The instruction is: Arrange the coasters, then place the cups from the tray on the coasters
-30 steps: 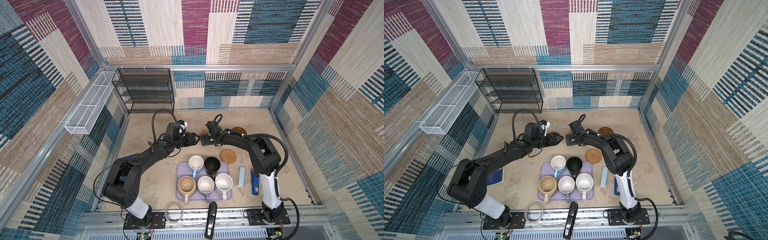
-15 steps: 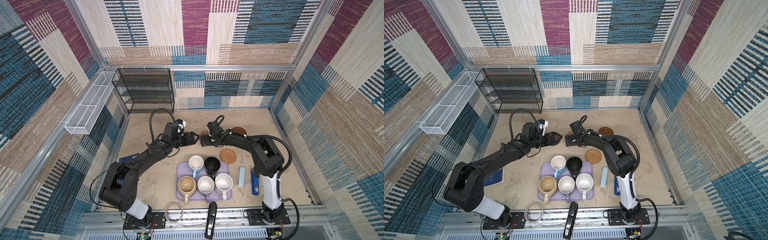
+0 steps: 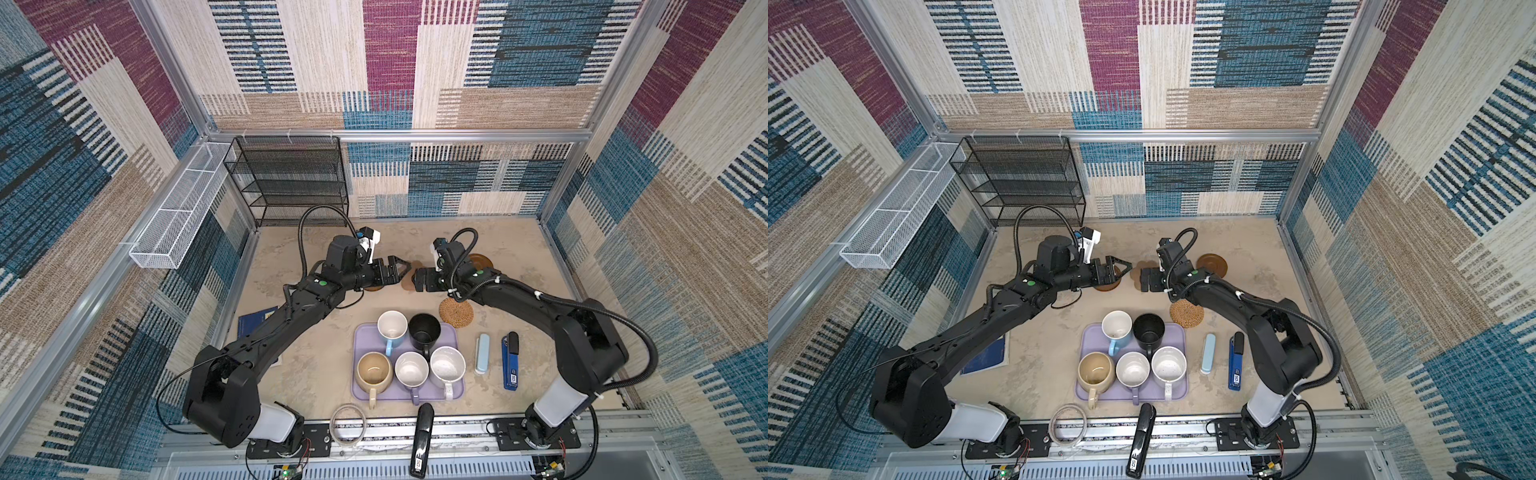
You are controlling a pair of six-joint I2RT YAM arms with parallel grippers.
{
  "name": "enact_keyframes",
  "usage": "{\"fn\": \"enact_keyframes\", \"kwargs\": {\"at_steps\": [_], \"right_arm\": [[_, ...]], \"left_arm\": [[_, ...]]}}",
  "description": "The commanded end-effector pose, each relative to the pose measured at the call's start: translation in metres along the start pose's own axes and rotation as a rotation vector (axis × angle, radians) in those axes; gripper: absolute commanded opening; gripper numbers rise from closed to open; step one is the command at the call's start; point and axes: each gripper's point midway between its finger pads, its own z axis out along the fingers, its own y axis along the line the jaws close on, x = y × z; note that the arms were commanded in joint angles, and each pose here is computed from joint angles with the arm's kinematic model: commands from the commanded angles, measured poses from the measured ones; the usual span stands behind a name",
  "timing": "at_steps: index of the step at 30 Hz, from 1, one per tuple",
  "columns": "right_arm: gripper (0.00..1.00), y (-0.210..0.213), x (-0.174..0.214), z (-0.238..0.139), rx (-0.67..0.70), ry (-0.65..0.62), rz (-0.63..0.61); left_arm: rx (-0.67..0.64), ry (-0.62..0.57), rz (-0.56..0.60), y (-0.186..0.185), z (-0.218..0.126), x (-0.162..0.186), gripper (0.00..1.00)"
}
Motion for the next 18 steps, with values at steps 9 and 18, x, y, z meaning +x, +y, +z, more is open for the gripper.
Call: {"fn": "enact_keyframes", "kwargs": {"at_steps": [9, 18], "right_arm": [[0.88, -0.052, 0.057, -0.031, -0.063, -0.035, 0.120], [0.65, -0.069, 0.085, -0.024, -0.020, 0.005, 0.157]], "left_arm": [[-0.113, 0.117, 0.086, -0.024, 0.011, 0.028, 0.99], [-0.126, 0.207, 0.103, -0.029, 0.055, 0.043, 0.99]]}}
